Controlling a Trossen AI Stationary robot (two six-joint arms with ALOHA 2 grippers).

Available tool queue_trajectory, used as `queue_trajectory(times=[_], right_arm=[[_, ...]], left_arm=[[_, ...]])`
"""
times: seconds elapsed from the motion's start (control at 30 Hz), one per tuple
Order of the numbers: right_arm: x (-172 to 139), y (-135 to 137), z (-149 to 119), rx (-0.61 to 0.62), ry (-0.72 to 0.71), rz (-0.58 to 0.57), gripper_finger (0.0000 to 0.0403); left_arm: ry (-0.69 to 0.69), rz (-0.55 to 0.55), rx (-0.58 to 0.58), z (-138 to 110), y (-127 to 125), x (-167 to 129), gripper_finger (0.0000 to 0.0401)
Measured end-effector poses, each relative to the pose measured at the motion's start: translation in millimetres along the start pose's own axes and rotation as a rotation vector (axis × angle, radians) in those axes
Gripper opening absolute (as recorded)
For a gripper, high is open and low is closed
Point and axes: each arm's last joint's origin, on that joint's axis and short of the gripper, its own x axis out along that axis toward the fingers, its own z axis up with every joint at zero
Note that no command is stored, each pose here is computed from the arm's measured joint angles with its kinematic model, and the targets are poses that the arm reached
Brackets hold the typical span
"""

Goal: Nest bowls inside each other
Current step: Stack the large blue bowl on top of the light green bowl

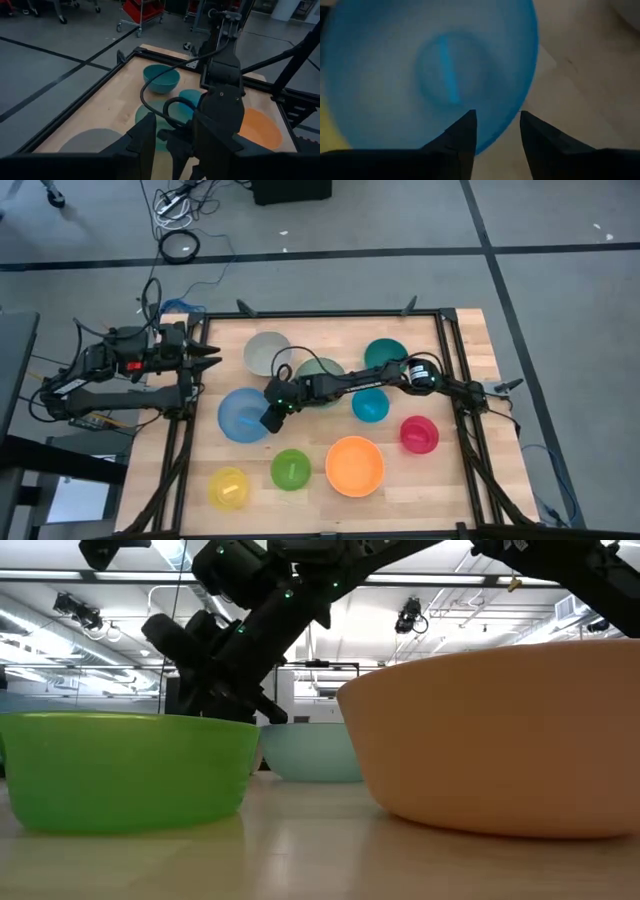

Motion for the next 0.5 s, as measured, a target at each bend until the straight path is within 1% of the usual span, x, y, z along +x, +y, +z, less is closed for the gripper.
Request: queue_trajectory(times=[0.07, 0.13, 0.27, 0.3, 0.5], right_arm=[[-0.1, 0.0, 0.8, -0.006, -0.014, -0.01, 0.0122], [-0.3, -0.4, 1.5, -0.016, -0.023, -0.019, 0.0096], [-0.1, -1.3, 3.8, -0.047, -0.035, -0.014, 0.002], [-0.1, -1.0, 4.1, -0.061, -0.037, -0.011, 0.0011], [0.4, -4.7, 6.4, -0.06, -0.039, -0.017, 0.0003]], left_arm=[[0.001, 0.0, 0.0, -0.2, 0.0, 0.1, 0.0136], [0.002, 0.0, 0.0, -0.3, 0.0, 0.1, 0.0136], [0.001, 0.0, 0.0, -0.2, 0.0, 0.1, 0.0136], [0.002, 0.0, 0.001, -0.2, 0.0, 0.1, 0.0136], [0.001, 0.0, 0.0, -0.2, 0.0, 0.1, 0.0136]])
